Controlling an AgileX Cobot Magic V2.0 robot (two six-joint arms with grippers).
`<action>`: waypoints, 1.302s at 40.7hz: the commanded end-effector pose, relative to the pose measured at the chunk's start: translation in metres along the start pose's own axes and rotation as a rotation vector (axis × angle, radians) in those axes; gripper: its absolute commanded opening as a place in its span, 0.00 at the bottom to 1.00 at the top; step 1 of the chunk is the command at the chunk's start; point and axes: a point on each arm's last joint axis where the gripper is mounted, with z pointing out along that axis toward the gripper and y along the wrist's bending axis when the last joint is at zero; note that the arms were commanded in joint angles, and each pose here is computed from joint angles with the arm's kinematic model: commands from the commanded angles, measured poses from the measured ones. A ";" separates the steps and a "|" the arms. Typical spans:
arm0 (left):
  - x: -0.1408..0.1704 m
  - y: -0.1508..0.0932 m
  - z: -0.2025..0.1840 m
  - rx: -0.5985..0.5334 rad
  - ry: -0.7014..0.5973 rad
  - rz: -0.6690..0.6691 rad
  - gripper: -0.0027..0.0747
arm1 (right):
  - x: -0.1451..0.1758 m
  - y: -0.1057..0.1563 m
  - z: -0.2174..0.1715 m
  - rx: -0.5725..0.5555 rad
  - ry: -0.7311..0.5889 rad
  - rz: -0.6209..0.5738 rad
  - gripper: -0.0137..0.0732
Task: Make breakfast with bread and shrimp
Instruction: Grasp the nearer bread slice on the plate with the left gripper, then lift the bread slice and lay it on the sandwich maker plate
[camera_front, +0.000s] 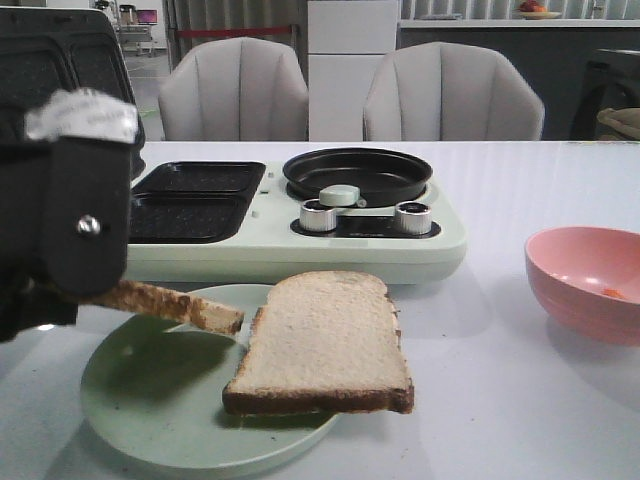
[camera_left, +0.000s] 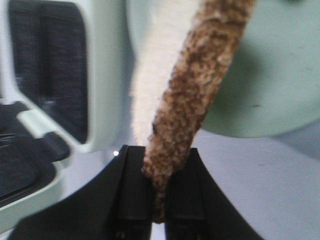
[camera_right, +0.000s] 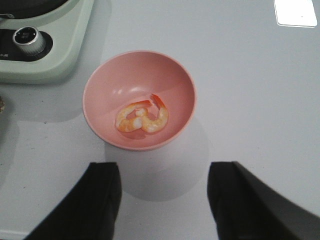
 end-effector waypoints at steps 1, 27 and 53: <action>-0.002 0.031 -0.019 -0.164 -0.030 -0.030 0.16 | -0.014 0.000 -0.004 -0.001 -0.092 -0.002 0.73; -0.016 0.176 0.029 -0.351 -0.167 -0.240 0.16 | -0.014 0.000 -0.004 -0.001 -0.092 -0.002 0.73; -0.023 0.192 0.172 -0.276 -0.016 -0.215 0.17 | -0.014 0.000 -0.004 -0.001 -0.092 -0.002 0.73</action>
